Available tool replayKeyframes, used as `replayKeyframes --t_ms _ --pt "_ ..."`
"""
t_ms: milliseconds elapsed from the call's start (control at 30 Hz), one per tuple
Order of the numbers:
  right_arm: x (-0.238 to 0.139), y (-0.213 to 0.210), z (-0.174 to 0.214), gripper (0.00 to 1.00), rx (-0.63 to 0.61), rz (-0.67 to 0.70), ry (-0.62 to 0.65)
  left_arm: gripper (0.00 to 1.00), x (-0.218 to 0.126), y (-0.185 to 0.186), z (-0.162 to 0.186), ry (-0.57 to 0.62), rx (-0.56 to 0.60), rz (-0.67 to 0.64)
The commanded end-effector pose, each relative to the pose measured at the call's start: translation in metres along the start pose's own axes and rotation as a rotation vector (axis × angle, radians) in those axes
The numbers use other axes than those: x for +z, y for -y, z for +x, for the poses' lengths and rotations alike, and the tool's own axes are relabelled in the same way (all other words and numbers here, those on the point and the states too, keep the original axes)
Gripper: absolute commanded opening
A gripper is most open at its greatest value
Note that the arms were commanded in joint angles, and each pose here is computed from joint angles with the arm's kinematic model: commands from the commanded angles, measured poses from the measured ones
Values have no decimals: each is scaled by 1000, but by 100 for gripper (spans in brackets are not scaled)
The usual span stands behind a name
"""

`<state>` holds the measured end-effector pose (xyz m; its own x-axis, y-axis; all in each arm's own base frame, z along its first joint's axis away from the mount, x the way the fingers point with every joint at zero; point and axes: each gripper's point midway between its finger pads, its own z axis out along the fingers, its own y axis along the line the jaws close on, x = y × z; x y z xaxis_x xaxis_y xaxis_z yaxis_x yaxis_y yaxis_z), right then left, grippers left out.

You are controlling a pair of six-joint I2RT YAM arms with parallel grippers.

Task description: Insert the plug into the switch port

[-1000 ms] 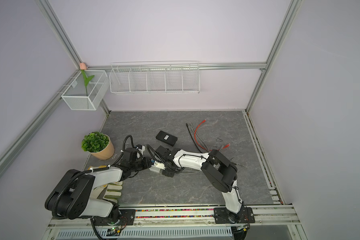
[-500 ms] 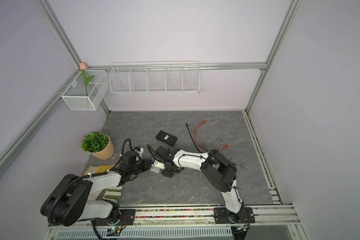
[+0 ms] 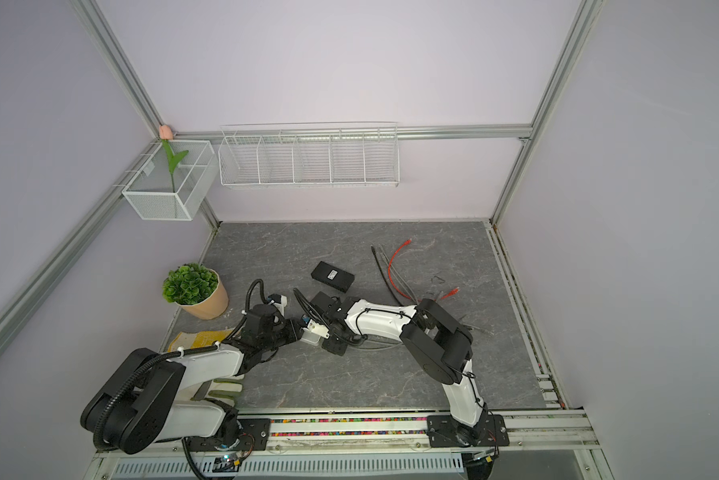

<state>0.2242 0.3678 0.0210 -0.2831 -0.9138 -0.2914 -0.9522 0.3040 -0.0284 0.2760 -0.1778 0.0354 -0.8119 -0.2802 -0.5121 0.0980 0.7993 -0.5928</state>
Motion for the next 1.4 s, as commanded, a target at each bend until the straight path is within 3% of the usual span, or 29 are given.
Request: replayKeyframes --t_ms 0,833,1367 --pt "-19 8 -89 7 1 23 327 24 -4 15 50 -179 -17 94" --pt "-37 1 -133 7 6 -44 510 22 3 28 71 -216 -7 144" --pt "-39 7 -137 8 14 -44 516 21 -3 24 77 -229 0 126"
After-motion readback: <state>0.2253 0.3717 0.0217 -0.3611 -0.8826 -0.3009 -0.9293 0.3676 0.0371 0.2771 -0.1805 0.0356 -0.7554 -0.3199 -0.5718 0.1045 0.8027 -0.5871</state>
